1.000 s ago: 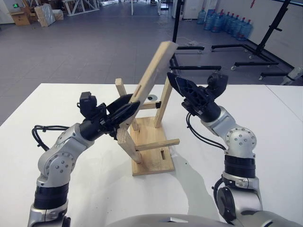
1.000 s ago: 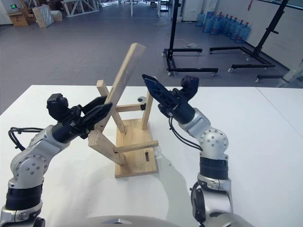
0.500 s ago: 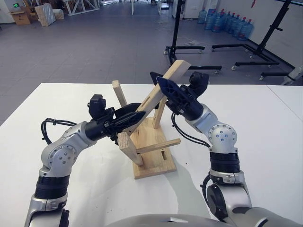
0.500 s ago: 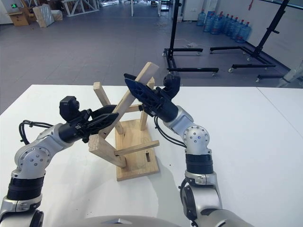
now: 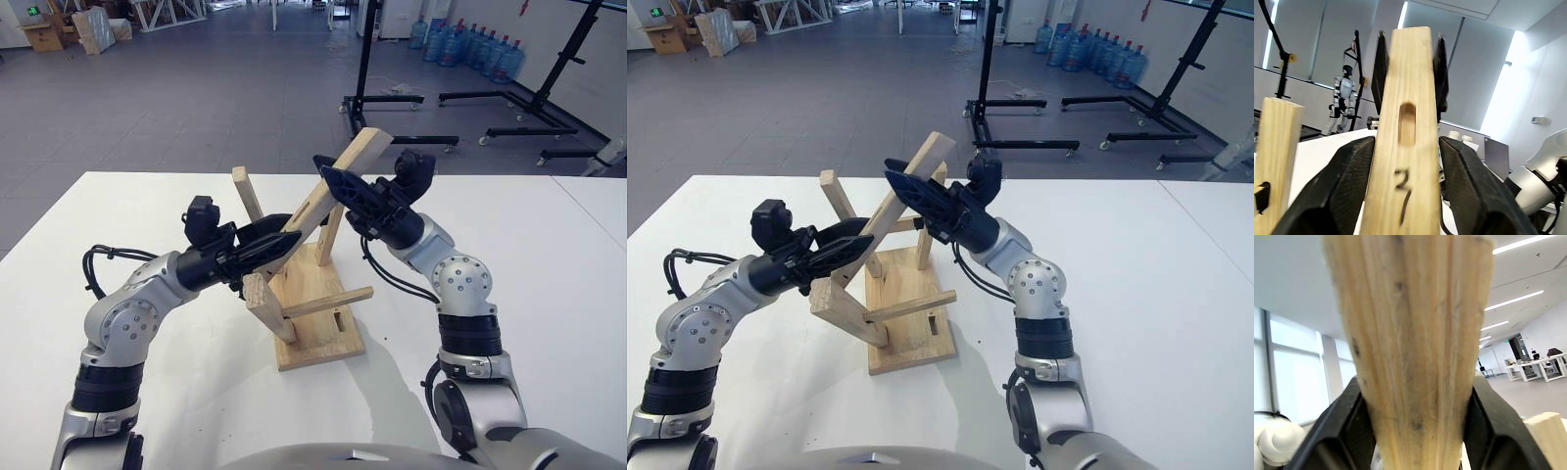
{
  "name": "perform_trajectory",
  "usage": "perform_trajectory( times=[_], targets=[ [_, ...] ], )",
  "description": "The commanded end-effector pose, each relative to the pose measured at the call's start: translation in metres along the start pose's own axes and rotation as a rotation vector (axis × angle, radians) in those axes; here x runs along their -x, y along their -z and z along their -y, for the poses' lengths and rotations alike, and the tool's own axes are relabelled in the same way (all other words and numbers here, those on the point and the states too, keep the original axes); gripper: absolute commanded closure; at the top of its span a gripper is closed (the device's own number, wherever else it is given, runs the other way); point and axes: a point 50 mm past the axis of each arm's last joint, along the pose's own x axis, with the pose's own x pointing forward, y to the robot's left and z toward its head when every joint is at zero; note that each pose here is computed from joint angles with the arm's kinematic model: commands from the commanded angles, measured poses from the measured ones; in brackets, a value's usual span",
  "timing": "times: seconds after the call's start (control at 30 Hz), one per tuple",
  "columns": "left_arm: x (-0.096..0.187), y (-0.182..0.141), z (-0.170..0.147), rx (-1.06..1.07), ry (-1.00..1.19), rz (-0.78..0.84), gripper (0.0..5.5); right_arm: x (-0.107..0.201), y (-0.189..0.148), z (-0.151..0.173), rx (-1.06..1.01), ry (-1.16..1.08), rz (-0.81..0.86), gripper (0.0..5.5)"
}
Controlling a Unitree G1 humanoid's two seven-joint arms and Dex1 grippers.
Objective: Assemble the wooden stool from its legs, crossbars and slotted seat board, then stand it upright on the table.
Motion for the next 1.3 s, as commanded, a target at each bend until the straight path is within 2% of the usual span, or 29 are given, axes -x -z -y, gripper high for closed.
perform_trajectory(
  times=[0.03,0.23,0.33,0.4,0.53,0.67,0.83,1.03,1.3],
  targets=[
    [0.005,-0.009,-0.006,-0.045,-0.06,0.037,2.51,0.008,-0.012,-0.001,0.127,0.007,-0.061,3.44],
    [0.022,-0.019,-0.001,-0.098,-0.151,0.087,1.65,0.022,-0.028,0.003,0.18,0.036,-0.094,3.44],
    [0.032,-0.033,0.015,-0.159,-0.201,0.173,1.2,0.064,-0.034,0.009,0.239,0.118,-0.196,3.44],
    [0.039,-0.038,0.023,-0.174,-0.236,0.206,1.17,0.094,-0.035,0.009,0.218,0.158,-0.283,3.44],
    [0.056,-0.04,0.025,-0.164,-0.329,0.203,1.17,0.118,-0.024,-0.002,0.105,0.13,-0.337,3.44],
    [0.068,-0.041,0.016,-0.149,-0.406,0.186,1.17,0.12,0.003,-0.012,0.013,0.081,-0.339,3.44],
    [0.077,-0.038,0.01,-0.136,-0.464,0.162,1.17,0.12,0.026,-0.024,0.012,0.073,-0.337,3.44],
    [0.078,-0.037,0.007,-0.133,-0.474,0.144,1.17,0.114,0.018,-0.019,0.211,0.048,-0.463,3.45],
    [0.076,-0.034,0.006,-0.132,-0.463,0.139,1.17,0.098,0.015,-0.008,0.292,0.085,-0.548,3.45]
  ],
)
